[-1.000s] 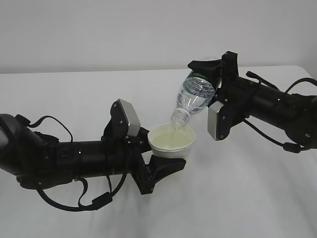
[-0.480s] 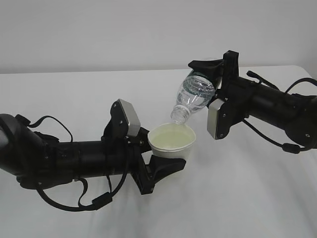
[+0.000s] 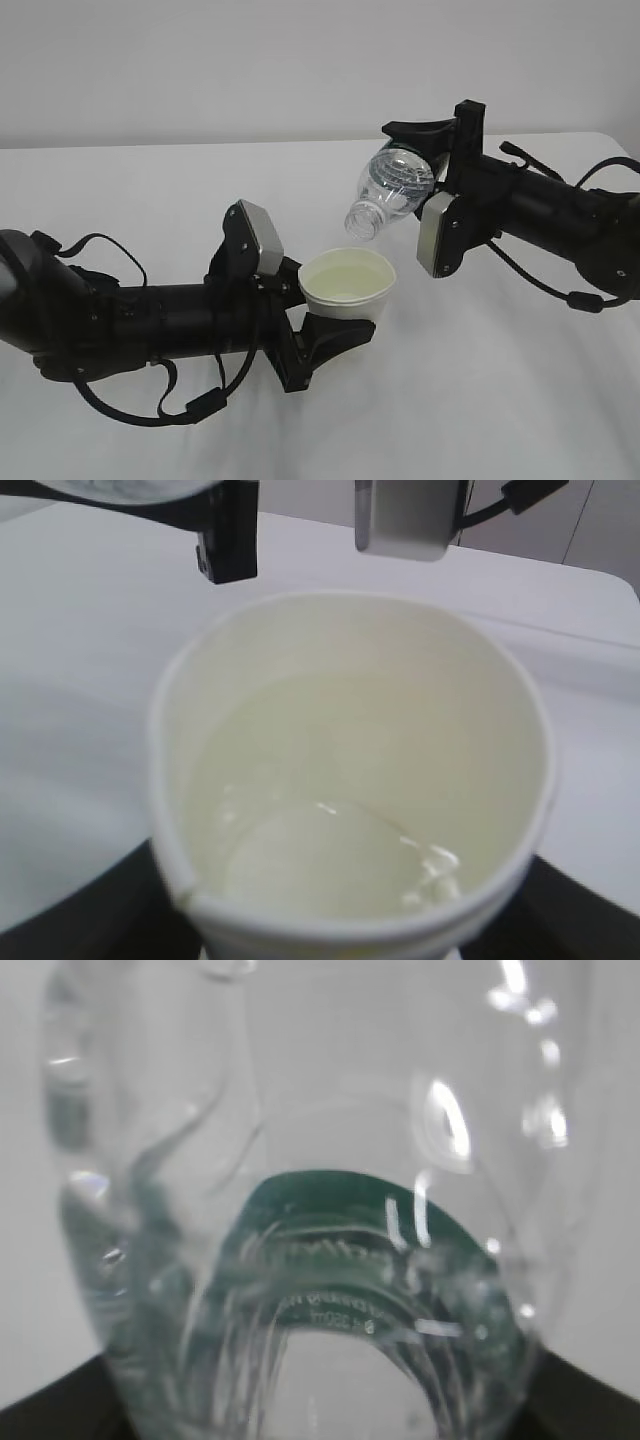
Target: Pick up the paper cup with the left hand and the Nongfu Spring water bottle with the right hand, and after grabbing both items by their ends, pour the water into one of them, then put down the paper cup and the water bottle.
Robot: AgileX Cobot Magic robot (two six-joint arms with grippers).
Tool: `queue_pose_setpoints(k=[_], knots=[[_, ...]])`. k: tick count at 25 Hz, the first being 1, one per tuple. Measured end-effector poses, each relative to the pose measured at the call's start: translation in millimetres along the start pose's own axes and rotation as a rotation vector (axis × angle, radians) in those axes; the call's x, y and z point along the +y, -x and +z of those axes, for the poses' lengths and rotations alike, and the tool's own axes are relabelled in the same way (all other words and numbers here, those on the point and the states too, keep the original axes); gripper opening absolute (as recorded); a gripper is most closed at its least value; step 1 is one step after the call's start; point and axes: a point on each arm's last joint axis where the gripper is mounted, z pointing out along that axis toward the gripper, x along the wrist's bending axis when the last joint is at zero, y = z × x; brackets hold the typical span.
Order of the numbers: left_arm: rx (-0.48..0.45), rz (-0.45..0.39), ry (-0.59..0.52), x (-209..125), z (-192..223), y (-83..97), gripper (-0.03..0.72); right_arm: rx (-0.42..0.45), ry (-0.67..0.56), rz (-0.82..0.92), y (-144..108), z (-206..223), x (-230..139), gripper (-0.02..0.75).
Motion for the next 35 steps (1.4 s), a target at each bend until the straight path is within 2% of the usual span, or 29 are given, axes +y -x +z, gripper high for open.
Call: queue_pose_setpoints(k=[35], knots=[[0.000,0.000,0.000,0.0,0.0,0.0,0.483,-0.021,-0.038,0.408,1.2,0.0,-3.8,0.466]])
